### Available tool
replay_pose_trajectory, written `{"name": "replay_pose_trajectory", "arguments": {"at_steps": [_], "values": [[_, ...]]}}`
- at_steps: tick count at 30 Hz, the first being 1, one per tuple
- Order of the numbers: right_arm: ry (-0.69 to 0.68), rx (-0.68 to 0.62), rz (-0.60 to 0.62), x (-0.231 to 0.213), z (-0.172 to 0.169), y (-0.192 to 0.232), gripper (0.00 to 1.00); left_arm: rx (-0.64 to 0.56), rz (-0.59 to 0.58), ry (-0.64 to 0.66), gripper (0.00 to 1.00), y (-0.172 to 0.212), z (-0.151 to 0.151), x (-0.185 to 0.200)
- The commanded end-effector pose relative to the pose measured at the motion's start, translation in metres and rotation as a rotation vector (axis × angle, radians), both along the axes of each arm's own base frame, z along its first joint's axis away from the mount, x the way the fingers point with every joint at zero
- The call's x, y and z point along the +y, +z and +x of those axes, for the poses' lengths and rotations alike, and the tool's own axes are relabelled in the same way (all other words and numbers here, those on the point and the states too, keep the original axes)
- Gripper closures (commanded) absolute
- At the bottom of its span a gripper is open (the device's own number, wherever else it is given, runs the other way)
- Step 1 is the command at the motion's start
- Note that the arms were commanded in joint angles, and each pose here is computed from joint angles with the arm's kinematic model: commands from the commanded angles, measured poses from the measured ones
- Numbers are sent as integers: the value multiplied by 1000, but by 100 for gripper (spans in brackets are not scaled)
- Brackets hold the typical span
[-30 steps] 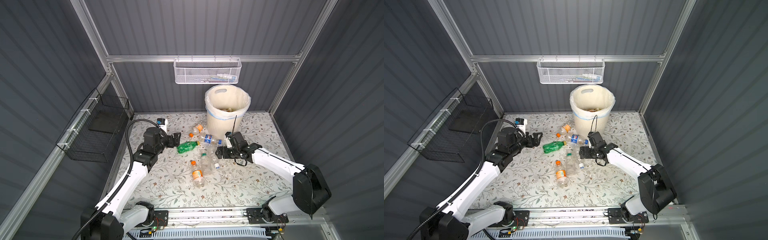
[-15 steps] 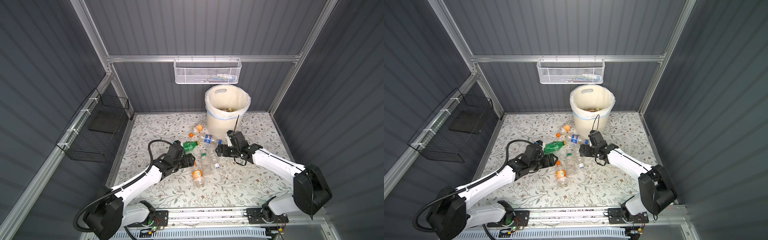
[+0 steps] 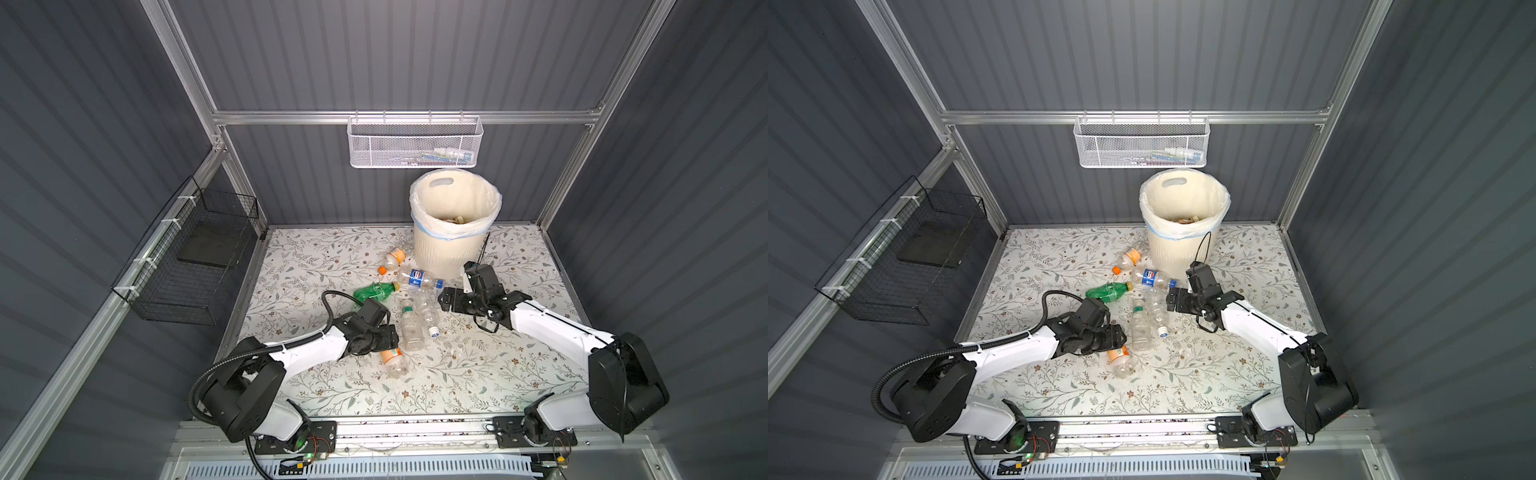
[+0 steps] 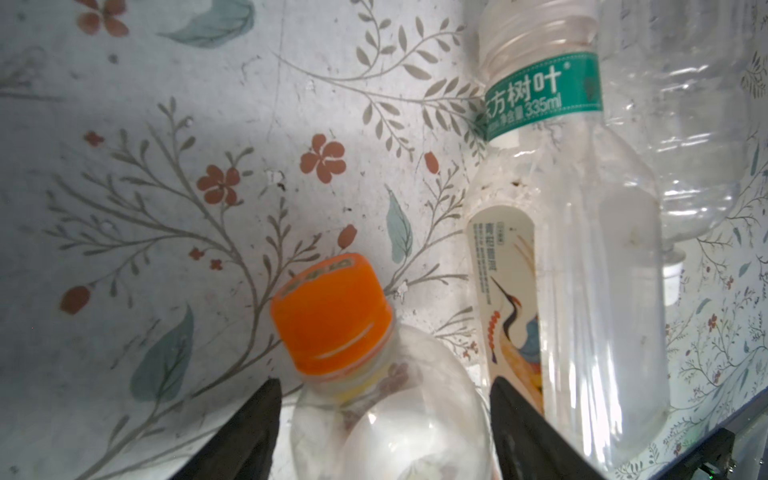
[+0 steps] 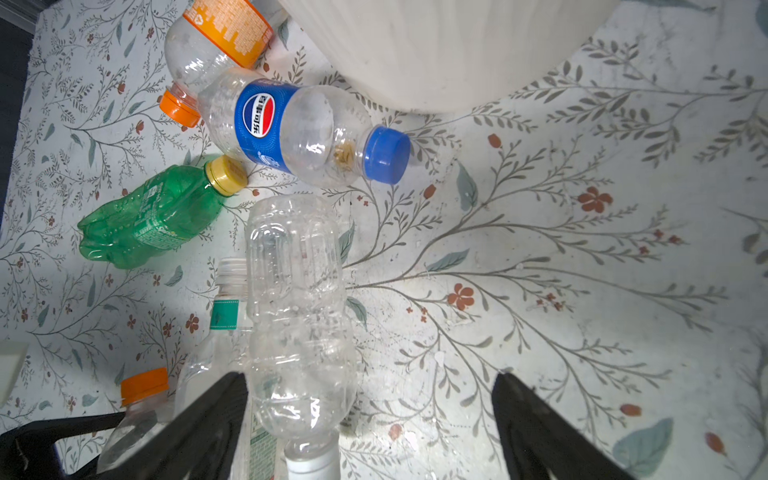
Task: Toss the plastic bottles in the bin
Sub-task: 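Grasp the orange-cap clear bottle with the left gripper and lift it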
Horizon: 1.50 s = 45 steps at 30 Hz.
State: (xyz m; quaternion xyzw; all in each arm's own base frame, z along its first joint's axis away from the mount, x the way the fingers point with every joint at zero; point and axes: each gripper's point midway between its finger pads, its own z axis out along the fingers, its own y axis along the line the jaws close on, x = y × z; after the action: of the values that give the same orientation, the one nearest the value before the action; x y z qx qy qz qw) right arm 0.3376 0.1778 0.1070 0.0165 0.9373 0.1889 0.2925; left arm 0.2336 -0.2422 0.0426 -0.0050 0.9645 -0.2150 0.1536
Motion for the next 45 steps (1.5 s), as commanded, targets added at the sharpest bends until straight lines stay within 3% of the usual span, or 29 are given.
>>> {"name": "replay_pose_trajectory", "arguments": {"at_steps": [1,9,17,33,39,45], "values": [[-9,1,20,0,2,-2,6,20,4,-2,27,-4,0,-4],[-25,17,23,-5,1,-9,6,6,37,13,41,-9,0,5],[-30,12,21,-8,3,-4,6,-160,33,19,46,25,20,13],[-70,-49,-8,-28,4,25,7,-871,-60,11,43,201,74,50],[-89,-78,-20,-35,3,36,7,-1193,-113,-24,43,291,73,52],[-96,-94,-6,-36,2,44,7,-1574,-151,-35,42,398,49,59]]}}
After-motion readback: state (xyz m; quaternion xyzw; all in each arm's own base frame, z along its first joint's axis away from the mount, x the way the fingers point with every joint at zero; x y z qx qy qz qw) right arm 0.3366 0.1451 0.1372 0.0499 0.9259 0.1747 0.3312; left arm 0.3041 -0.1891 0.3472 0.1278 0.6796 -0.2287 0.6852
